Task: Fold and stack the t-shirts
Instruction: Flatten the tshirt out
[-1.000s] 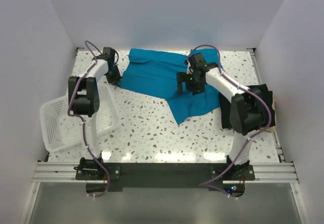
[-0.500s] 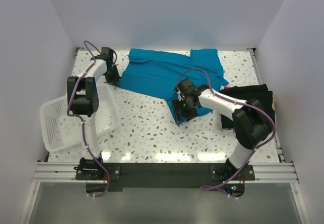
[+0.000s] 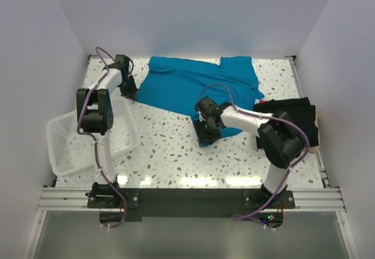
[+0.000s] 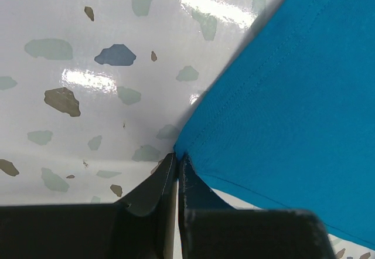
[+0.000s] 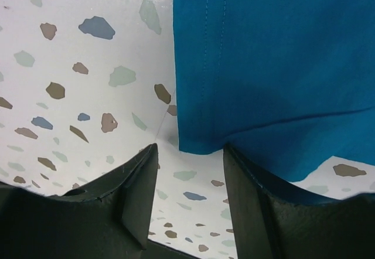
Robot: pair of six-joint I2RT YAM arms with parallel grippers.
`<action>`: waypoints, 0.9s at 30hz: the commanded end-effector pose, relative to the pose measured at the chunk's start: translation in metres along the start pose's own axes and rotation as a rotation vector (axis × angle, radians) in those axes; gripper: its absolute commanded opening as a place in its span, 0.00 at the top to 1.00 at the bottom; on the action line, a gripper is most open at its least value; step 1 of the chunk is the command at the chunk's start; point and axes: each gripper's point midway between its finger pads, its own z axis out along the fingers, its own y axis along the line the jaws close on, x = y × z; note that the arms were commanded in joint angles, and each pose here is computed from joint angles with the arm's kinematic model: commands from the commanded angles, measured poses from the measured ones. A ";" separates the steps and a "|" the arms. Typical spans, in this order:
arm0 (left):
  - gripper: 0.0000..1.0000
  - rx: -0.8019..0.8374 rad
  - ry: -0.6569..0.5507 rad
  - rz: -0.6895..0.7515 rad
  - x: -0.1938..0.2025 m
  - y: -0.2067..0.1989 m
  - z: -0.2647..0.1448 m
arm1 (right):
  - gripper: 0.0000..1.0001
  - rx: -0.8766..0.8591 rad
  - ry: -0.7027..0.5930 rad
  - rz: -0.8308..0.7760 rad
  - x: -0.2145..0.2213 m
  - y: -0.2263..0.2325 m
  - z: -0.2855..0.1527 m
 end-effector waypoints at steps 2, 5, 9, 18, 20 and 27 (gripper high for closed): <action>1.00 0.021 -0.043 0.029 -0.012 0.001 -0.024 | 0.50 0.002 -0.052 -0.012 -0.020 0.009 0.004; 1.00 0.022 -0.037 0.030 -0.010 0.001 -0.023 | 0.57 0.040 -0.031 -0.016 -0.015 0.005 0.012; 1.00 0.030 -0.042 0.029 -0.010 0.000 -0.026 | 0.70 0.073 0.005 0.004 -0.005 -0.001 0.022; 1.00 0.067 -0.099 0.035 -0.030 -0.011 -0.048 | 1.00 0.086 0.088 -0.012 0.013 -0.004 0.002; 1.00 0.089 -0.127 0.031 -0.040 -0.017 -0.062 | 1.00 0.054 0.072 -0.033 0.007 0.004 -0.019; 1.00 0.102 -0.157 0.033 -0.043 -0.020 -0.098 | 1.00 -0.005 0.159 -0.048 0.034 0.014 -0.079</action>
